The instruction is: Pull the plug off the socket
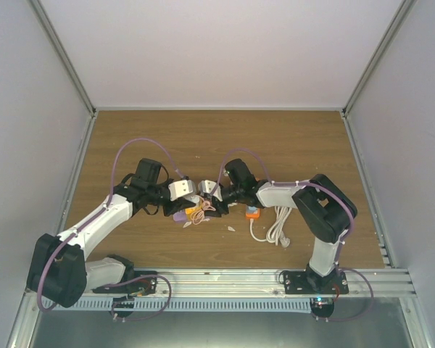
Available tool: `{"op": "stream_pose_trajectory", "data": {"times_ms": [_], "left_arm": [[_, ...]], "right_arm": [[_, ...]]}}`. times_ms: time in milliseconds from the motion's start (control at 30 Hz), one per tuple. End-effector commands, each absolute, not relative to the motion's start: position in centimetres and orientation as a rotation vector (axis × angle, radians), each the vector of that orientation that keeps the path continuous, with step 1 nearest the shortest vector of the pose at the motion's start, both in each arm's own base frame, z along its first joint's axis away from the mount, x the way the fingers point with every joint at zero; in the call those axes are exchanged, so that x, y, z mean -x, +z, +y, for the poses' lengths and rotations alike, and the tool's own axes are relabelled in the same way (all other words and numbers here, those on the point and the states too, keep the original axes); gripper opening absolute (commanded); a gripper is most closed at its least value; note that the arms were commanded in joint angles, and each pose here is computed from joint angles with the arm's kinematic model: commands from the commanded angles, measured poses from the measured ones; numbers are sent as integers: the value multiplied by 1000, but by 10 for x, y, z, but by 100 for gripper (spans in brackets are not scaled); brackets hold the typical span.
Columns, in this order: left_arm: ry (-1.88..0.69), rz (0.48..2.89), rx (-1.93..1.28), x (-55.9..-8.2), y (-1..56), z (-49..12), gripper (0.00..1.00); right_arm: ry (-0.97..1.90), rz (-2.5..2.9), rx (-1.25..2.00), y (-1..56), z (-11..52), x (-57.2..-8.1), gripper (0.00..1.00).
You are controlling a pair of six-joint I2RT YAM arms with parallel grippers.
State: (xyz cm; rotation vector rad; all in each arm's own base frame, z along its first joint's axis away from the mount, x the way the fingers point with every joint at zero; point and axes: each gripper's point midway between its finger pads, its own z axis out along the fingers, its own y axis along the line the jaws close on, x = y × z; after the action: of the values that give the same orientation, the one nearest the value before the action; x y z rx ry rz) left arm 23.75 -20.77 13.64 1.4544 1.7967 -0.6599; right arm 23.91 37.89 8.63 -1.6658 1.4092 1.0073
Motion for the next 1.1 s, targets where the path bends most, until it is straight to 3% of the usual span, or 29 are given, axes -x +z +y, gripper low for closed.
{"op": "stream_pose_trajectory", "data": {"times_ms": [0,167,600,1067], "left_arm": [[-735,1626,-1452,-235,178,-222,17],[-812,1617,-1420,-232,186,-224,16],[-655,1570,-1448,-250,195,-218,15],[-709,1571,-1447,-248,195,-216,14]], "right_arm": [[910,1507,1665,57,376,-249,30],[892,1515,1665,53,372,-252,29],[904,1543,1653,47,366,-257,27],[910,1558,1649,43,363,-259,24]]}}
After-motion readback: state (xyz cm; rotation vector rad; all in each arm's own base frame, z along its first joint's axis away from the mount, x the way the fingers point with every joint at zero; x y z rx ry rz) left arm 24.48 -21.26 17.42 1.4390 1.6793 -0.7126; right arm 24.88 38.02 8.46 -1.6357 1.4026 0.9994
